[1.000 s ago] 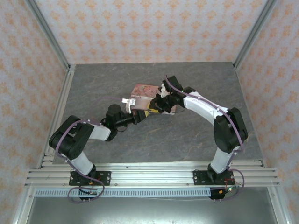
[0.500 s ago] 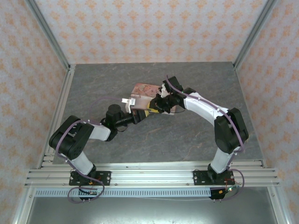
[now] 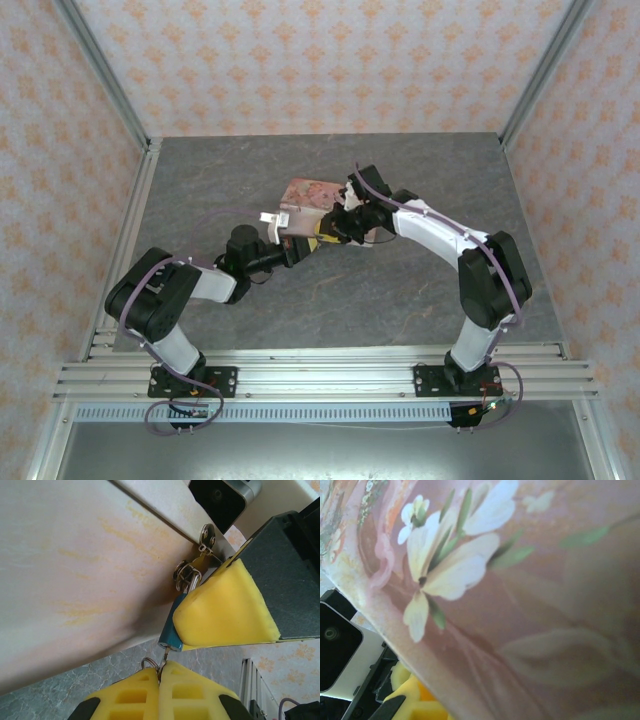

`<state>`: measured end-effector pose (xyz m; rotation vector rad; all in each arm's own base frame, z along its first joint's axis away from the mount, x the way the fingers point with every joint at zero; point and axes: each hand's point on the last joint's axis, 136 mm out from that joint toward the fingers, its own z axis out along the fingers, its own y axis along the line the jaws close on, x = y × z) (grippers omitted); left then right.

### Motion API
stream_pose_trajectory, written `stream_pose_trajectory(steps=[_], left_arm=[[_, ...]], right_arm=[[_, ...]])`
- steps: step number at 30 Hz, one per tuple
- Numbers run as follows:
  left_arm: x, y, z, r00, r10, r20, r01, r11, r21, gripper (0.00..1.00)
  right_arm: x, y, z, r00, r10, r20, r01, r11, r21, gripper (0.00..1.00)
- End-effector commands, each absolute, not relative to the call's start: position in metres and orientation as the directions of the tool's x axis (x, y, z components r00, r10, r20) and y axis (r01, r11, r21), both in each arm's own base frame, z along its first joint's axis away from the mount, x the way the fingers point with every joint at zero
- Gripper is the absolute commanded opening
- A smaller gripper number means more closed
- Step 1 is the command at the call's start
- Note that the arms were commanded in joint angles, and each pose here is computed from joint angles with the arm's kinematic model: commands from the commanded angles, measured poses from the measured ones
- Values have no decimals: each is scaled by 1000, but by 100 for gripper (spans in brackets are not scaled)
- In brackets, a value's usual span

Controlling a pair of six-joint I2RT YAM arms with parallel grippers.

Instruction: Unlock a padlock with a key

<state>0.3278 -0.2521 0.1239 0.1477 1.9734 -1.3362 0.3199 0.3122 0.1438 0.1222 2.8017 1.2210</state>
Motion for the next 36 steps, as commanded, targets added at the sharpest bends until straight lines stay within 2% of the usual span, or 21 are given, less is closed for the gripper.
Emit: stream_pose_trajectory(steps=[1, 12, 24, 29, 36], left_arm=[[317, -269, 150, -647, -276, -711, 607, 378, -699, 0], [300, -263, 93, -682, -220, -698, 543, 488, -684, 0], [303, -258, 59, -696, -213, -686, 503, 538, -677, 0], [303, -255, 51, -698, -209, -685, 492, 556, -671, 0], [302, -253, 47, -702, -200, -683, 480, 575, -662, 0]], right_arm=[[301, 326, 126, -999, 54, 5, 41, 679, 733, 0], [291, 332, 79, -999, 47, 0, 35, 741, 671, 0], [284, 327, 41, -998, 69, 11, 60, 768, 637, 0], [286, 322, 40, -996, 84, -6, 62, 781, 622, 12], [294, 310, 59, -989, 127, -79, 56, 805, 590, 18]])
